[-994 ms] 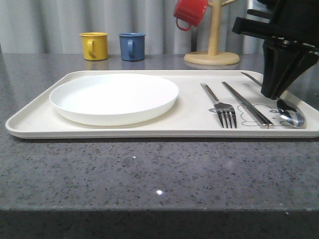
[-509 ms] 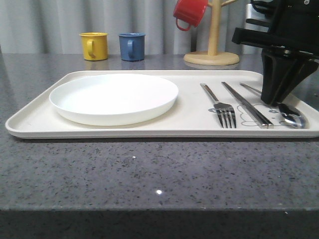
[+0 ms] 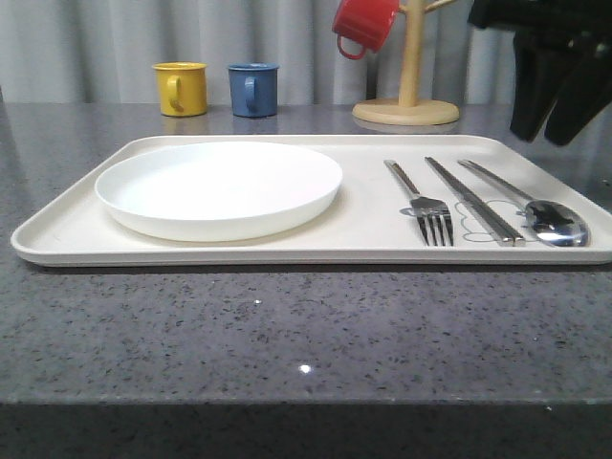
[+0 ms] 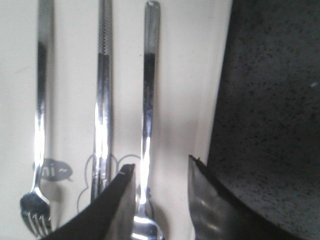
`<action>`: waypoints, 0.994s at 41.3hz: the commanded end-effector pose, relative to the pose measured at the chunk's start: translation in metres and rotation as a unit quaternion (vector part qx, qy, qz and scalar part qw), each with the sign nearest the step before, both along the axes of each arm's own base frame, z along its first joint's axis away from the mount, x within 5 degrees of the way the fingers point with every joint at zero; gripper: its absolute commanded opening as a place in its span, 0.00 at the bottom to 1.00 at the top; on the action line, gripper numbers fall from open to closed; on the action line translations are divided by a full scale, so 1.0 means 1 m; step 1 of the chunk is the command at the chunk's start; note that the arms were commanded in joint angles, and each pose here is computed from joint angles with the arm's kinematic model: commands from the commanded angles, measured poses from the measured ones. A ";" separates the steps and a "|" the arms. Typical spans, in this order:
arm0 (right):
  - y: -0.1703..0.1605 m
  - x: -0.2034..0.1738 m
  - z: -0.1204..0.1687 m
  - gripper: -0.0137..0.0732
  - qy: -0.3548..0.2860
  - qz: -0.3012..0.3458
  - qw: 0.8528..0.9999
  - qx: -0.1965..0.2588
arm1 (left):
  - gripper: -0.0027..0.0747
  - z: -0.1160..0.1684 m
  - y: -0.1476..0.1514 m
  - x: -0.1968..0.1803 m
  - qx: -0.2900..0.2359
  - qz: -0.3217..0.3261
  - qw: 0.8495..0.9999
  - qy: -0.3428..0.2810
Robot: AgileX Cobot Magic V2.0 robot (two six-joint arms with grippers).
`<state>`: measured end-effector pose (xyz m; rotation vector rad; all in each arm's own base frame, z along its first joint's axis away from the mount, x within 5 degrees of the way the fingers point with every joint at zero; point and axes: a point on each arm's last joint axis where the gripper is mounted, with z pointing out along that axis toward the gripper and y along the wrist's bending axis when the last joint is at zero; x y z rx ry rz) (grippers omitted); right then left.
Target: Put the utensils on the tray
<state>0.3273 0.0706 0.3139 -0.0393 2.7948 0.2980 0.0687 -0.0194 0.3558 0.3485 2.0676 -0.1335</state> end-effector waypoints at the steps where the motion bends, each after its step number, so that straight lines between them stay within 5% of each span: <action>1: -0.006 -0.026 0.050 0.49 -0.092 0.033 0.995 -0.005 | 0.44 0.013 -0.002 0.003 -0.018 -0.002 0.999 -0.041; 17: -0.028 -0.143 0.105 0.49 -0.244 0.071 0.967 -0.025 | 0.44 0.013 -0.002 0.003 -0.018 -0.002 0.999 -0.041; 31: -0.049 -0.251 0.087 0.49 -0.366 0.056 0.928 -0.027 | 0.44 0.013 -0.002 0.003 -0.018 -0.002 0.999 -0.041; 41: -0.058 -0.293 0.061 0.49 -0.407 0.050 0.911 -0.035 | 0.44 0.013 -0.002 0.003 -0.018 -0.002 0.999 -0.041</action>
